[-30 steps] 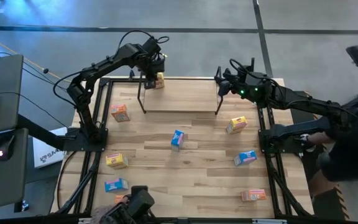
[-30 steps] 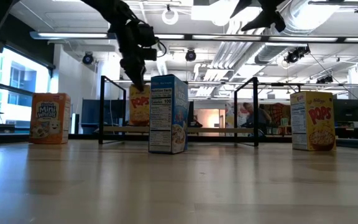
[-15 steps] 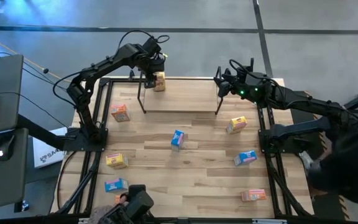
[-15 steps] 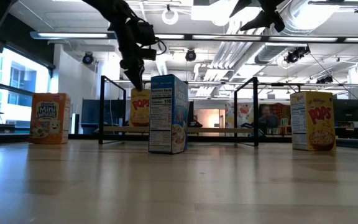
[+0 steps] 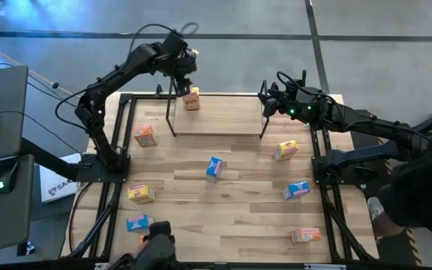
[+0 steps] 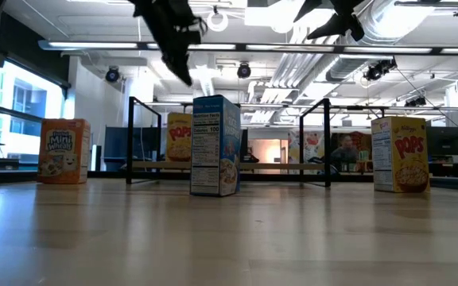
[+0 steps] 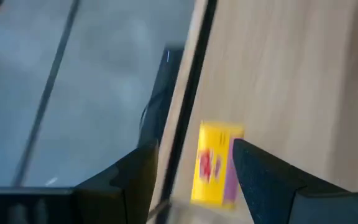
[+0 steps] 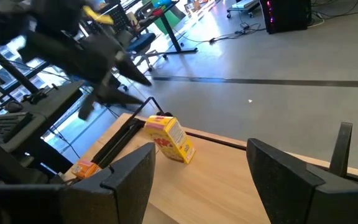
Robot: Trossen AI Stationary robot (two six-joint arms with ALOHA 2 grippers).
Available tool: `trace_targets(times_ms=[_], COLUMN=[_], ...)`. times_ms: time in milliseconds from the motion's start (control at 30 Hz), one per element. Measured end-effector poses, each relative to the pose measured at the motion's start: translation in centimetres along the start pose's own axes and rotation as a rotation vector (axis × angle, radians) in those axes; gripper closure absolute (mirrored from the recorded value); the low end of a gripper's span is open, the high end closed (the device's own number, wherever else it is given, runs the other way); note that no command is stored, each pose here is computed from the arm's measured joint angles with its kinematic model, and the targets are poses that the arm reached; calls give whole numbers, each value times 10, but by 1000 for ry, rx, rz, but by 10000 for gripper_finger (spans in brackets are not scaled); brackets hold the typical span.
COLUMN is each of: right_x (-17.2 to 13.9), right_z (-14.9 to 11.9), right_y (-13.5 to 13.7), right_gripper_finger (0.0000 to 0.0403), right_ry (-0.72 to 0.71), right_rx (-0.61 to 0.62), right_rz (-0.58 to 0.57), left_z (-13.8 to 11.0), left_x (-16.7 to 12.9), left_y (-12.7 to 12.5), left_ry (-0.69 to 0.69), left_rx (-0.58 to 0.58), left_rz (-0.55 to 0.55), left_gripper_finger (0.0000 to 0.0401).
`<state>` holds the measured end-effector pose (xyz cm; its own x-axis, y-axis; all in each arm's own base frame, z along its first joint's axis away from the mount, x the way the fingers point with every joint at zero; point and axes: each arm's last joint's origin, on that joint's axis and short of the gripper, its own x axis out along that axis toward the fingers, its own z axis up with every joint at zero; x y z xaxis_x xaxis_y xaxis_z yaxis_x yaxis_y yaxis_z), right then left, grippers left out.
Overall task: Stack cereal on shelf
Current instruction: Put the top right yellow cereal box on the shelf aligned with the other yellow cereal box
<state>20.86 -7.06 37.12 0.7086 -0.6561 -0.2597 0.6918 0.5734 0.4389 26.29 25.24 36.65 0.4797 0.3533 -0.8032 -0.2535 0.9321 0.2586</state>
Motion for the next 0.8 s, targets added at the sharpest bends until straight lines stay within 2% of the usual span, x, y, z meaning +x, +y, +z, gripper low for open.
trace_targets(times_ms=[100, 167, 267, 367, 433, 667, 800], right_x=[0, 0, 0, 0, 0, 0, 0], right_z=[0, 0, 0, 0, -1, -1, -2], right_y=[0, 0, 0, 0, 1, 2, 3], right_gripper_finger=[158, 158, 158, 158, 158, 158, 158], right_ry=[0, -1, -1, 8, 16, 42, 60], right_rx=[0, 0, 0, 18, 23, -105, -167], right_rz=[0, -1, -1, 11, 23, 70, 107], left_z=[7, 4, -1, -14, -24, -61, -72], left_x=[-21, -31, -40, -43, -45, -69, -81], left_y=[0, -6, -26, -57, -78, -133, -143], left_ry=[-182, -266, -373, -491, -584, -904, -974], left_rx=[-193, -292, -362, -363, -379, -427, -443], left_rz=[-83, -167, -205, -242, -276, -413, -386], left_gripper_finger=[211, 234, 292, 364, 391, 348, 334])
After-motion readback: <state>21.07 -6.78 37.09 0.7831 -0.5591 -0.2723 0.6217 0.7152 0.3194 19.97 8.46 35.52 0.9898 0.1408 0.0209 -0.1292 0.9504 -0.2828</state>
